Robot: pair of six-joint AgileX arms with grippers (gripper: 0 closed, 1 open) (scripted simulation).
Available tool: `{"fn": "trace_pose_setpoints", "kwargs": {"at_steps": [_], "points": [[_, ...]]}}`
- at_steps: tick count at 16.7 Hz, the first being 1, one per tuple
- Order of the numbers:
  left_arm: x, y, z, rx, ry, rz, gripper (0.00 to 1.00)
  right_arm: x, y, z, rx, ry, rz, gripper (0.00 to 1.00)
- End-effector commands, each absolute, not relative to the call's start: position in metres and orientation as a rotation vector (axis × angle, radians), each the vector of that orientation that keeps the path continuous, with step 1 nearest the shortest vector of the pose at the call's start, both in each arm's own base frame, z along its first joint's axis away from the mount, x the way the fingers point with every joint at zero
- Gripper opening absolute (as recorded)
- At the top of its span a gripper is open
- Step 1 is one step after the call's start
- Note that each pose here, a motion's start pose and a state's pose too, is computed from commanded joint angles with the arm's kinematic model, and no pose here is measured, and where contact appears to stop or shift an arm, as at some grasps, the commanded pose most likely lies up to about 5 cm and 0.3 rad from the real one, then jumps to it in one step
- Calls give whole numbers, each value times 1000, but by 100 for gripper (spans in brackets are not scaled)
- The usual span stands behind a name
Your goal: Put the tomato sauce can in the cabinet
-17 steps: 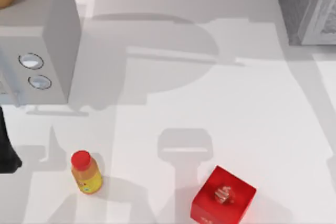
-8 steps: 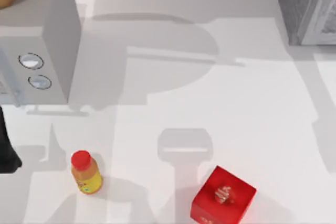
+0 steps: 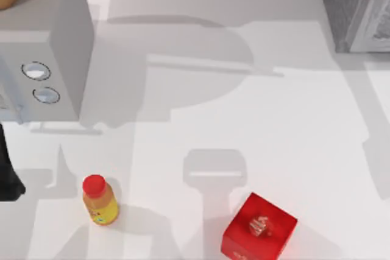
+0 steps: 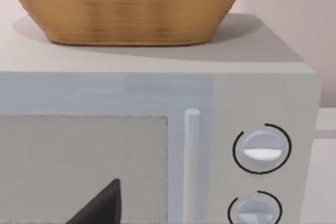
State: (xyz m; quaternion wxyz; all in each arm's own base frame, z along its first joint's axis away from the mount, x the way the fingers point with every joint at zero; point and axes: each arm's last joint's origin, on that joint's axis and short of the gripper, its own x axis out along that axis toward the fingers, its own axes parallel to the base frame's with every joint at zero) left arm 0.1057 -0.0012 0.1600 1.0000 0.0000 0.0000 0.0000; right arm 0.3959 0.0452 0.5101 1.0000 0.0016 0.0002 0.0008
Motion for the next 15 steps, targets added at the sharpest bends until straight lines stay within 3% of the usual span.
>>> {"fn": "trace_pose_setpoints", "kwargs": {"at_steps": [9, 15], "points": [[106, -1, 160, 0, 0, 0, 100, 396, 45, 510, 3, 0, 2, 98], [106, -1, 160, 0, 0, 0, 100, 396, 45, 510, 3, 0, 2, 100]]}}
